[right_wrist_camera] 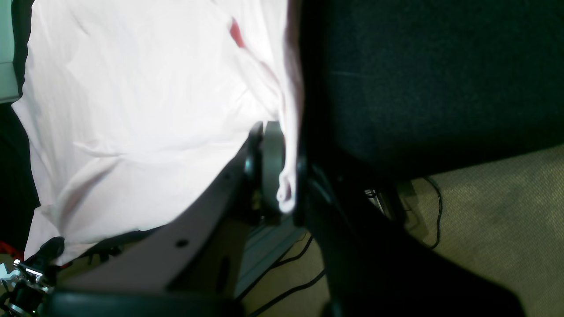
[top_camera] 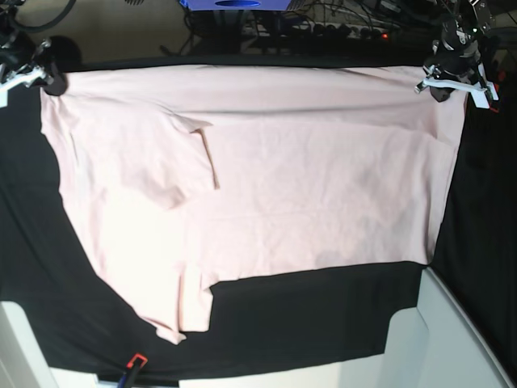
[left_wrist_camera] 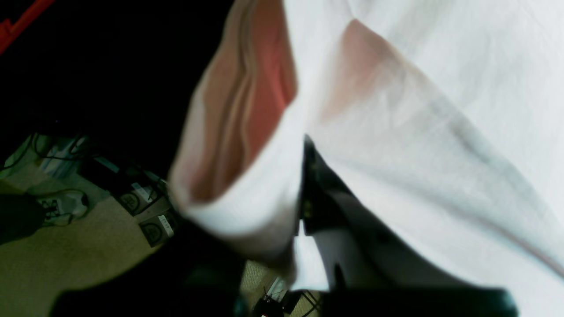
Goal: Fold the T-shirt properly
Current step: 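Pull the pinched edge toward the robot with both grippers, spreading the shirt, then release the edge and move both grippers along the shirt's sides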
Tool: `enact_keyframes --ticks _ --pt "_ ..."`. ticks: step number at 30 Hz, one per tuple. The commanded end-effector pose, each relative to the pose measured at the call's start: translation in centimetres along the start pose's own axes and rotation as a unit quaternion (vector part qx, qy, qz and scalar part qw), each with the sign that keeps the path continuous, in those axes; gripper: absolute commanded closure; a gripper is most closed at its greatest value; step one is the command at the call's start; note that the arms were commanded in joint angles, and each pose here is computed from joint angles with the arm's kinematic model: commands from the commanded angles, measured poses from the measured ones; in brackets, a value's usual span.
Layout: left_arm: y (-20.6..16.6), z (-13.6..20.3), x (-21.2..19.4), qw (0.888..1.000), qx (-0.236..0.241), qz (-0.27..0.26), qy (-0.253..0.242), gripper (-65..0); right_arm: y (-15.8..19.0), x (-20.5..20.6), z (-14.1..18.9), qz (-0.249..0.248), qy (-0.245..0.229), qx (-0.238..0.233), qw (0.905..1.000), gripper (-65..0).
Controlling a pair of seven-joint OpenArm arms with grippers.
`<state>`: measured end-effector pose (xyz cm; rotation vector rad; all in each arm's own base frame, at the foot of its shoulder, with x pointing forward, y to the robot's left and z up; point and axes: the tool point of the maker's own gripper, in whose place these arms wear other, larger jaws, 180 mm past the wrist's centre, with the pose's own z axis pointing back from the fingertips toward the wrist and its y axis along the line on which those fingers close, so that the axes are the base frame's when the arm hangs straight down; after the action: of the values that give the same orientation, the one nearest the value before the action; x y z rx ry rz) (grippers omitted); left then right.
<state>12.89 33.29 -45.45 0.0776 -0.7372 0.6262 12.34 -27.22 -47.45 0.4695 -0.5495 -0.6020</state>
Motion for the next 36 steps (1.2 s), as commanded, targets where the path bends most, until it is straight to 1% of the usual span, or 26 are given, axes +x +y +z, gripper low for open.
enact_keyframes --ticks 1,3,5,7,8,9,12,15,17,19,20,21,23,25,28,30,32,34,36 --pt "0.7 0.2 1.3 1.0 0.009 -0.007 -0.021 -11.3 -0.3 1.4 0.7 0.009 -0.021 -0.002 0.9997 -7.0" --pt "0.7 0.2 1.3 1.0 0.009 -0.007 -0.021 -21.3 -0.1 1.1 0.5 0.005 -0.02 0.0 0.9998 -14.2" --pt "0.7 0.2 1.3 1.0 0.009 -0.007 -0.021 -29.1 0.1 0.7 0.3 0.0 -0.019 0.003 0.9998 -23.1" --pt "1.8 0.5 1.9 0.999 0.022 0.0 -0.03 -33.8 0.1 0.5 0.3 -0.002 -0.018 0.003 0.9998 -33.1" --pt "2.6 0.8 2.3 0.999 0.032 0.004 -0.036 -34.9 -0.1 0.2 0.5 -0.003 -0.016 0.001 0.9999 -36.9" --pt "3.3 1.0 2.7 0.998 0.04 0.008 -0.041 -35.8 -0.1 0.1 0.6 -0.003 -0.015 0.0 0.9999 -38.7" --pt "5.6 1.8 3.8 0.996 0.067 0.021 -0.057 -37.5 -0.1 -0.3 0.6 -0.008 -0.014 -0.001 0.9999 -38.4" --pt "8.3 2.9 4.3 0.993 0.1 0.041 -0.055 -38.0 -1.6 0.5 1.9 -0.025 -0.04 -0.018 0.9987 -38.4" --pt "9.9 3.7 4.8 0.989 0.121 0.056 -0.06 -38.0 -2.5 0.7 2.7 -0.033 -0.046 -0.03 0.998 -38.4" --pt "10.8 4.5 5.6 0.987 0.132 0.06 -0.073 -38.0 -3.1 1.3 3.4 -0.035 -0.046 -0.037 0.9976 -38.7" --pt "10.8 4.8 6.5 0.986 0.132 0.057 -0.084 -38.0 -3.3 2.3 3.8 -0.028 -0.051 -0.042 0.9974 -38.7" --pt "10.5 5.1 7.7 0.986 0.129 0.047 -0.097 -38.0 -3.3 3.7 4.2 -0.015 -0.06 -0.045 0.997 -38.9" --pt "9.6 5.8 9.6 0.985 0.121 0.027 -0.119 -37.8 -3.1 5.5 4.8 0.011 -0.062 -0.05 0.9968 -39.0" --pt "8.5 6.4 11.4 0.983 0.111 0.014 -0.143 -37.8 -2.4 8.0 5.0 0.035 -0.071 -0.046 0.9958 -39.2" --pt "6.9 6.6 12.9 0.982 0.095 0.002 -0.161 -37.8 -1.0 11.1 4.6 0.064 -0.077 -0.035 0.9943 -39.3" --pt "4.1 5.3 14.5 0.984 0.062 -0.024 -0.168 -37.8 1.1 13.6 3.6 0.1 -0.08 -0.018 0.9916 -39.3" --pt "1.4 2.9 14.0 0.987 0.042 -0.069 -0.139 -37.5 3.2 15.4 1.9 0.127 -0.068 0.004 0.9895 -39.3" --pt "-1.0 1.0 13.9 0.986 0.032 -0.11 -0.124 -37.5 4.8 16.5 -0.3 0.141 -0.052 0.023 0.9884 -39.3" --pt "-2.6 -0.8 13.6 0.984 0.032 -0.13 -0.114 -37.5 5.8 17.3 -2.7 0.152 -0.039 0.024 0.9873 -39.3"
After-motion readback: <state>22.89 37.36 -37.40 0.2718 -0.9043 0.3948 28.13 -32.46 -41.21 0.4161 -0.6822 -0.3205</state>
